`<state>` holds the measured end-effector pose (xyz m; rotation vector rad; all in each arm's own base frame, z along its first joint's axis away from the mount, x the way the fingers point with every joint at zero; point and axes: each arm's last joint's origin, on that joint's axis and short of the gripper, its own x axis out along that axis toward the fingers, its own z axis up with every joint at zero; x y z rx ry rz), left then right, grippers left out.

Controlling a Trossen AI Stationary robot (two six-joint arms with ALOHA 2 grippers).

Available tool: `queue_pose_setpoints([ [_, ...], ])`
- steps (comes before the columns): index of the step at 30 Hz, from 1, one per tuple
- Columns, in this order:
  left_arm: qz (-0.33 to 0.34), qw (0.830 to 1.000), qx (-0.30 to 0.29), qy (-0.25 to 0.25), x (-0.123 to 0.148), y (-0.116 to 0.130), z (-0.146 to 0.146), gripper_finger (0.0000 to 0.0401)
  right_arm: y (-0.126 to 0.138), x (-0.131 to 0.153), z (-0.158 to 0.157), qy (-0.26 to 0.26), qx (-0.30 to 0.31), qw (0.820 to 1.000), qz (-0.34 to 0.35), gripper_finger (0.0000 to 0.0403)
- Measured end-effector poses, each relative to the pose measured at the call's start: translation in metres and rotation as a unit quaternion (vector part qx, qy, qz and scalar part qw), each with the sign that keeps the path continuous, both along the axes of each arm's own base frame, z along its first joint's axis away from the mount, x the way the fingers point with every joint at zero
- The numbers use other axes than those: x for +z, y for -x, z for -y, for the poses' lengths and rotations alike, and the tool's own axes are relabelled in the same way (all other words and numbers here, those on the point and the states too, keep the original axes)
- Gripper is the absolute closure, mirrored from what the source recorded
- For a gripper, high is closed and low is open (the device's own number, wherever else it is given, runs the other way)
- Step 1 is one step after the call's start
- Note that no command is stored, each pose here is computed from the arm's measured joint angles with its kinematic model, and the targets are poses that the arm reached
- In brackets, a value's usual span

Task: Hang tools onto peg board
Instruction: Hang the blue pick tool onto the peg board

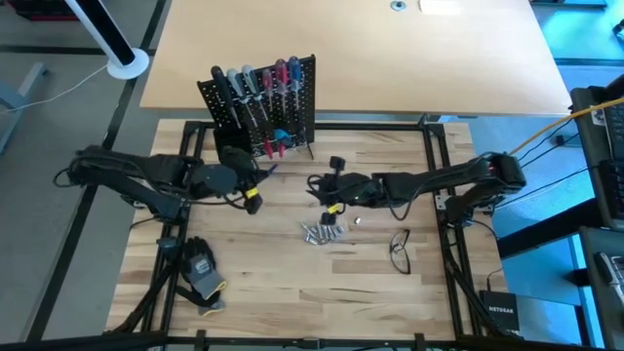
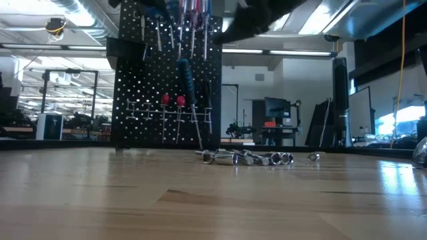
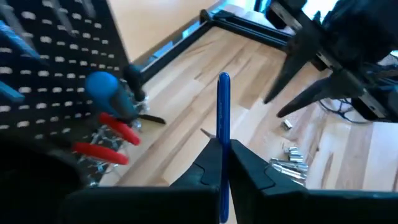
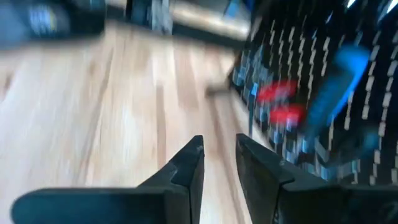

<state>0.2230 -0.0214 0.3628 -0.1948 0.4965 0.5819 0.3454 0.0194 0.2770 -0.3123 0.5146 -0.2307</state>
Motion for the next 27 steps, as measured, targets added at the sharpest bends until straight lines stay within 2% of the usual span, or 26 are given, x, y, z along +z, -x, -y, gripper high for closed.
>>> queue_pose_setpoints([
  [4,0.002,1.000,0.029,0.012,0.018,0.007,-0.009,0.0400,0.012,-0.012,0.000,-0.014,-0.001,0.996,-0.083,0.0309],
  [7,-0.012,0.997,0.067,0.029,0.026,0.014,-0.018,0.0401,0.018,-0.031,0.000,-0.022,0.009,0.994,-0.109,0.0308],
  [11,-0.045,0.991,0.116,0.045,0.033,0.020,-0.028,0.0401,0.025,-0.056,0.001,-0.023,0.008,0.993,-0.113,0.0308],
  [15,-0.049,0.988,0.140,0.044,0.034,0.011,-0.034,0.0401,0.028,-0.068,0.002,-0.022,0.011,0.996,-0.091,0.0308],
  [21,-0.094,0.979,0.178,0.033,0.017,-0.012,-0.056,0.0401,0.027,-0.069,0.001,-0.014,0.018,0.998,-0.062,0.0308],
  [27,-0.067,0.980,0.185,0.033,0.016,-0.026,-0.069,0.0401,0.028,-0.073,0.002,-0.004,0.025,0.998,-0.060,0.0308],
])
